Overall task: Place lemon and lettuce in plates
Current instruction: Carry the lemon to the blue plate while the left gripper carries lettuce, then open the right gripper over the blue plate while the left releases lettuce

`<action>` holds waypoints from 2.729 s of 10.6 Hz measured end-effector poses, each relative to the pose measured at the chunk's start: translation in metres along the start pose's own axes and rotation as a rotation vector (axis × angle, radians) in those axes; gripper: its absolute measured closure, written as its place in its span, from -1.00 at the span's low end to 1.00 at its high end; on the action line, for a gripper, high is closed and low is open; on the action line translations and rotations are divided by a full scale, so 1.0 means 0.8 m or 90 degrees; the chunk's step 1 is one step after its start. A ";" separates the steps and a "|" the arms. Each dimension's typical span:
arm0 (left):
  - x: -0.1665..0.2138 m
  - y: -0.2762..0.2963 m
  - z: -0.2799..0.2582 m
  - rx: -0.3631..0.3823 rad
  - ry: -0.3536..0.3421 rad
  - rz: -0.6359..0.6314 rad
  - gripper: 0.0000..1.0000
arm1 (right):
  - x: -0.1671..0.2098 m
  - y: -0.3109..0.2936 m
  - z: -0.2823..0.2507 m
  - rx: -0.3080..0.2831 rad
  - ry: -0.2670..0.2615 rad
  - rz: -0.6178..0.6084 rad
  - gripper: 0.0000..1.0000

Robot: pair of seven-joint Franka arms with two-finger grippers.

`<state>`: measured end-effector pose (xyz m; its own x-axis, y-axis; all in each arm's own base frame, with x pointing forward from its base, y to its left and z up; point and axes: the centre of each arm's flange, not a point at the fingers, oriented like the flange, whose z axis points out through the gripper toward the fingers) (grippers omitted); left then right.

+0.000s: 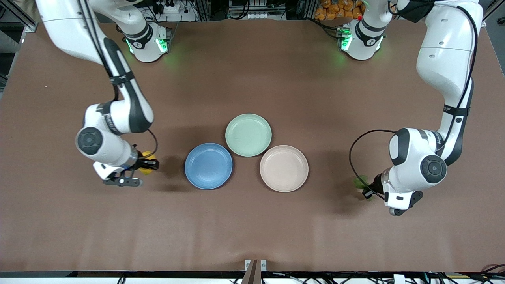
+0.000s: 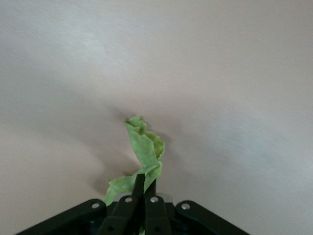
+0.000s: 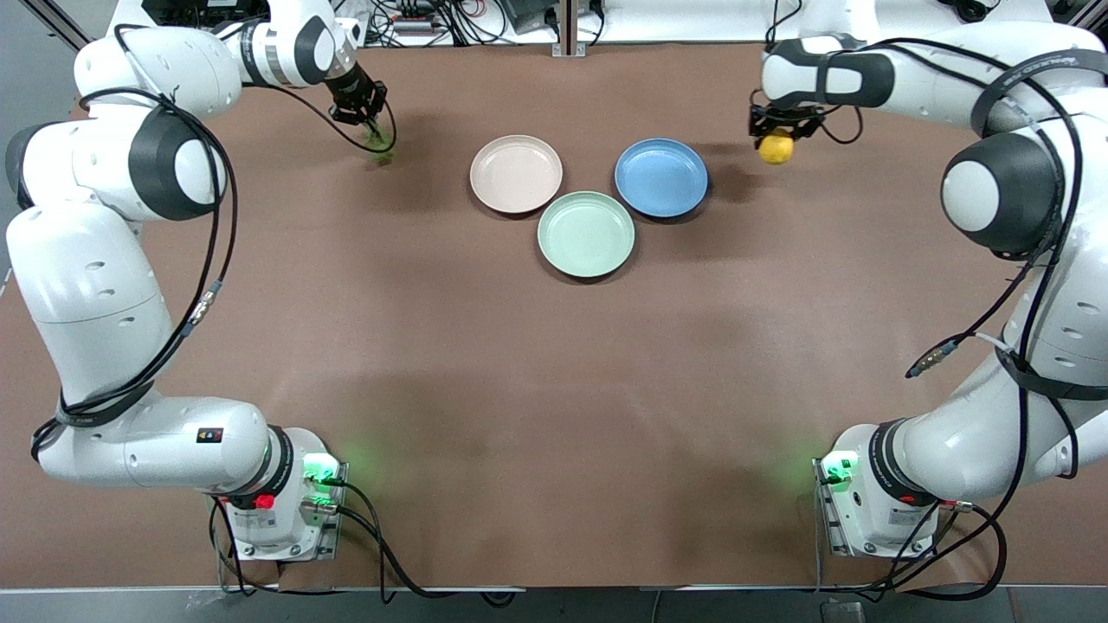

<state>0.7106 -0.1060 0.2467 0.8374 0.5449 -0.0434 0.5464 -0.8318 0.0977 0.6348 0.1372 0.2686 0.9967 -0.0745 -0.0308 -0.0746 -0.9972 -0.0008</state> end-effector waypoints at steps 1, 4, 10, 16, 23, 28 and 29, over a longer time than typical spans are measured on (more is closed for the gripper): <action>-0.009 0.013 -0.005 -0.008 -0.002 0.002 0.96 | -0.002 -0.027 -0.001 0.008 0.003 0.003 -0.21; -0.045 0.053 -0.017 -0.031 -0.013 -0.017 0.96 | -0.009 -0.104 0.013 0.019 0.010 -0.012 -0.21; -0.135 0.137 -0.028 -0.060 -0.035 0.002 0.96 | -0.023 -0.184 0.060 0.031 0.054 -0.003 -0.21; -0.247 0.206 -0.005 -0.037 -0.045 0.010 0.96 | -0.039 -0.222 0.085 0.039 0.075 -0.005 -0.21; -0.242 0.201 0.004 -0.026 -0.035 0.016 -0.30 | -0.037 -0.222 0.094 0.039 0.079 0.006 -0.86; -0.191 0.179 -0.039 -0.015 0.032 0.062 -1.00 | -0.014 -0.218 0.051 0.017 0.041 0.016 -1.00; -0.185 0.176 -0.051 -0.018 0.038 0.084 -1.00 | -0.005 -0.215 0.028 0.006 0.017 0.019 -1.00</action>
<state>0.6629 -0.2992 0.3073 0.8987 0.4374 0.0314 0.4306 -0.8937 0.1259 0.6427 0.3092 0.2461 0.9944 -0.1051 -0.0049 -0.1052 -0.9944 -0.0092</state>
